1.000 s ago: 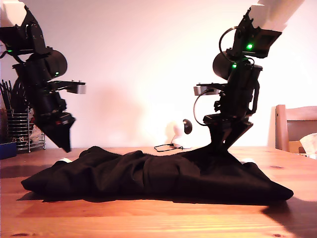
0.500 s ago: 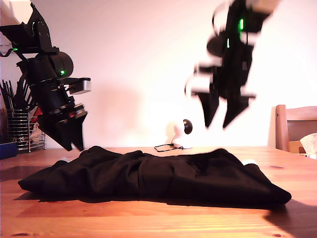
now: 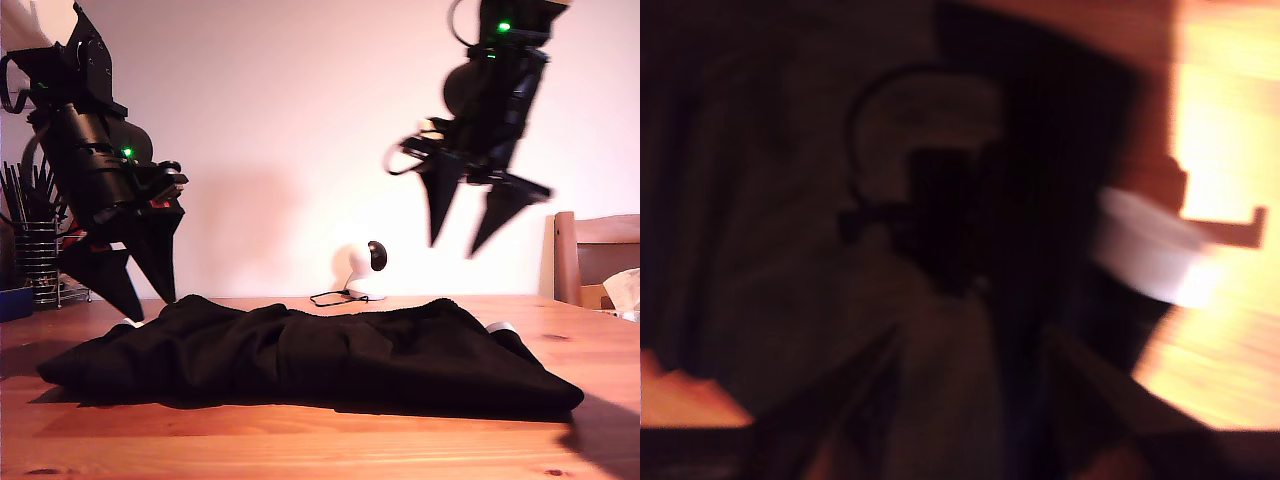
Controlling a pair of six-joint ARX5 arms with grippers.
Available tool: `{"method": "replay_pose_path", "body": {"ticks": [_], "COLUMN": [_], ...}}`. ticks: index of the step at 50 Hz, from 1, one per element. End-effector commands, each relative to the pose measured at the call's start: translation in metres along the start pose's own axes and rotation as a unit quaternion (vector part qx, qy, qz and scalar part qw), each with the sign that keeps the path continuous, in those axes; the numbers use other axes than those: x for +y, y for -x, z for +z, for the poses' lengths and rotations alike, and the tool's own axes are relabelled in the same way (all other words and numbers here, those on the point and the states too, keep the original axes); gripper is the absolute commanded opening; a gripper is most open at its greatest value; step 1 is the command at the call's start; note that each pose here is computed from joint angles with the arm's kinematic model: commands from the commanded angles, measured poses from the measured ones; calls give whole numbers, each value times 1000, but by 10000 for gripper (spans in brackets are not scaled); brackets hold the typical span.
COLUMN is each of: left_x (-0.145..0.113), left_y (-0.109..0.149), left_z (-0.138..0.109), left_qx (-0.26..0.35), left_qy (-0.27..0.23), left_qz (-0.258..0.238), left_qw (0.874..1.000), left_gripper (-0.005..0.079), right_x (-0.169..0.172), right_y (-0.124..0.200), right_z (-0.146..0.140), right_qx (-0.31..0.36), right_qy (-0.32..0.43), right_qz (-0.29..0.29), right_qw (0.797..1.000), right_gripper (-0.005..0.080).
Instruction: Fold the shorts in front of you. After folding it, place it to the left side.
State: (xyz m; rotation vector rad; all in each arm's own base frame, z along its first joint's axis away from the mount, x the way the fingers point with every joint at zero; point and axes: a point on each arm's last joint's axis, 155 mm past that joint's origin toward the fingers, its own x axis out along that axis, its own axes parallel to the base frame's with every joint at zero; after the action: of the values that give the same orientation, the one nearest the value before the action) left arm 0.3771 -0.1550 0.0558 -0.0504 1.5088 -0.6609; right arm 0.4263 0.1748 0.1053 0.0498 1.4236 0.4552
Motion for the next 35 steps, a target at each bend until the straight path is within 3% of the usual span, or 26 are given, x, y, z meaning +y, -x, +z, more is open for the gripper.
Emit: {"method": "replay_pose_path", "body": {"ticks": [1, 15, 25, 35], "left_x": [-4, -17, -19, -3], "left_y": [-5, -18, -31, -46], "left_z": [-6, -20, -27, -40], "left_qx": [18, 46, 56, 72], "left_qy": [10, 10, 3, 3], "left_qz": [-6, -22, -21, 12], "left_qw": [1000, 999, 998, 997], "left_gripper": [391, 390, 389, 389], "right_x": [12, 26, 31, 27], "right_y": [-19, -52, -62, -70], "right_z": [-17, -56, -71, -86], "right_qx": [33, 95, 117, 137], "right_qy": [13, 25, 32, 40], "right_qz": [7, 29, 33, 31], "right_qw": [999, 995, 992, 989], "right_gripper": [251, -10, -13, -13]}}
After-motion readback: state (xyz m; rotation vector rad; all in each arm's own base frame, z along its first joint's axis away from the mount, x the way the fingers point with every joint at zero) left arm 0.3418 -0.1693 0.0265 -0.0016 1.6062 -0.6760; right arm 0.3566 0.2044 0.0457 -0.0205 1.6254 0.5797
